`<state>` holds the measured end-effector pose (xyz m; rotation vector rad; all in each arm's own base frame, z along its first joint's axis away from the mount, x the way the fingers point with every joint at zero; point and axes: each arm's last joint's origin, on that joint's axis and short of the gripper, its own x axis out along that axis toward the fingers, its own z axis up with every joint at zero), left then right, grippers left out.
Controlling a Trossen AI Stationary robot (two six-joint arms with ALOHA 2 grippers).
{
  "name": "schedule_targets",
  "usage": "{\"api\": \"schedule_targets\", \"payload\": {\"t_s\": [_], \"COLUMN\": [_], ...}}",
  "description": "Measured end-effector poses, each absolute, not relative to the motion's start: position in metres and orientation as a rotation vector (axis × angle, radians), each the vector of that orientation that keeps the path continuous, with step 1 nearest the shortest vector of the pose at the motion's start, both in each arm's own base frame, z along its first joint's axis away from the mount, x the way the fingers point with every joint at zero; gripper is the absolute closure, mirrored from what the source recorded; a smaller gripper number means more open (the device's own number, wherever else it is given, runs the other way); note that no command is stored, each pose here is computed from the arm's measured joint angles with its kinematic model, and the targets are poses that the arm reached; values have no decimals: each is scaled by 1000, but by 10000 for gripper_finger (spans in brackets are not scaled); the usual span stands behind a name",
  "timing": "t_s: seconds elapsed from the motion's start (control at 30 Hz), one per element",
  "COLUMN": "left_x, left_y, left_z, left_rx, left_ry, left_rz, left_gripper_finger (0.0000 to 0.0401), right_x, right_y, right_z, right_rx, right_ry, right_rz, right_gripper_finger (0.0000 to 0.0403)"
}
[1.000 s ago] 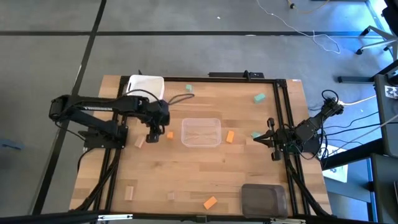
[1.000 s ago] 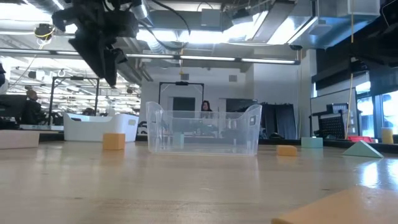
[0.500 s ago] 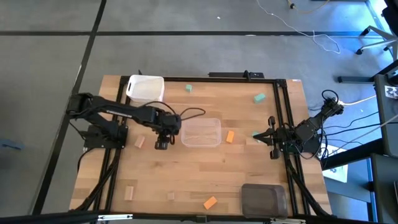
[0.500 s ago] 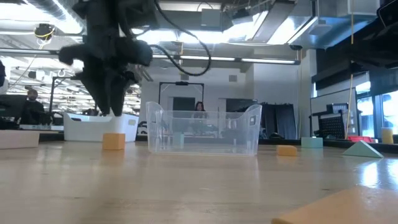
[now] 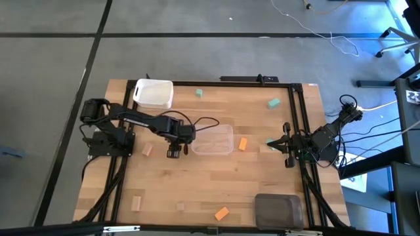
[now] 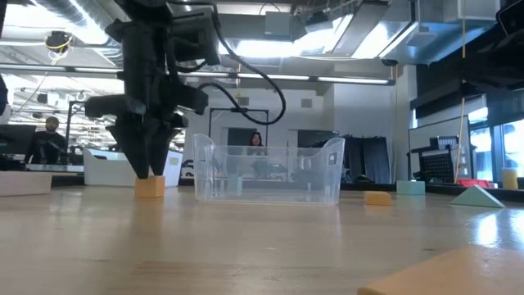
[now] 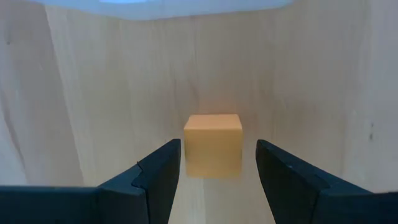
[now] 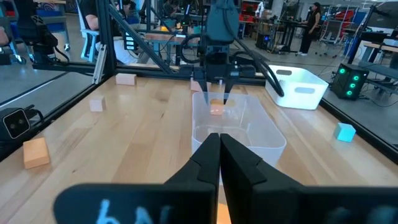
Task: Sort & place blocks by color
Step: Put the top left yellow block into the white bin
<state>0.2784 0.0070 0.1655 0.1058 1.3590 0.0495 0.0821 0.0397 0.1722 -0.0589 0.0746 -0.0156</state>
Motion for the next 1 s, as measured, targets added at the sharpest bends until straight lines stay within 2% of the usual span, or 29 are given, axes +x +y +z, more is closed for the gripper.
{"api": "schedule_targets", "payload": {"t_s": [0.4, 0.53, 0.63, 0.83, 1.0], "left_x": [287, 286, 286, 285, 283], "left_y": [6, 6, 6, 11, 20], "left_z": [136, 135, 134, 138, 162], "left_rx": [100, 69, 36, -70, -150], "left_ry": [1454, 1462, 1465, 1446, 1395], "left_rz": [42, 63, 82, 107, 181], "left_gripper_finger": [201, 235, 277, 277, 277], "right_x": [82, 82, 82, 82, 82], "right_y": [40, 40, 40, 40, 40], "right_z": [172, 172, 172, 172, 172], "right_rx": [-59, -59, -59, -58, -58], "right_ry": [75, 75, 75, 75, 75], "right_rz": [-15, -15, -15, -15, -15], "right_gripper_finger": [389, 389, 389, 389, 389]}}
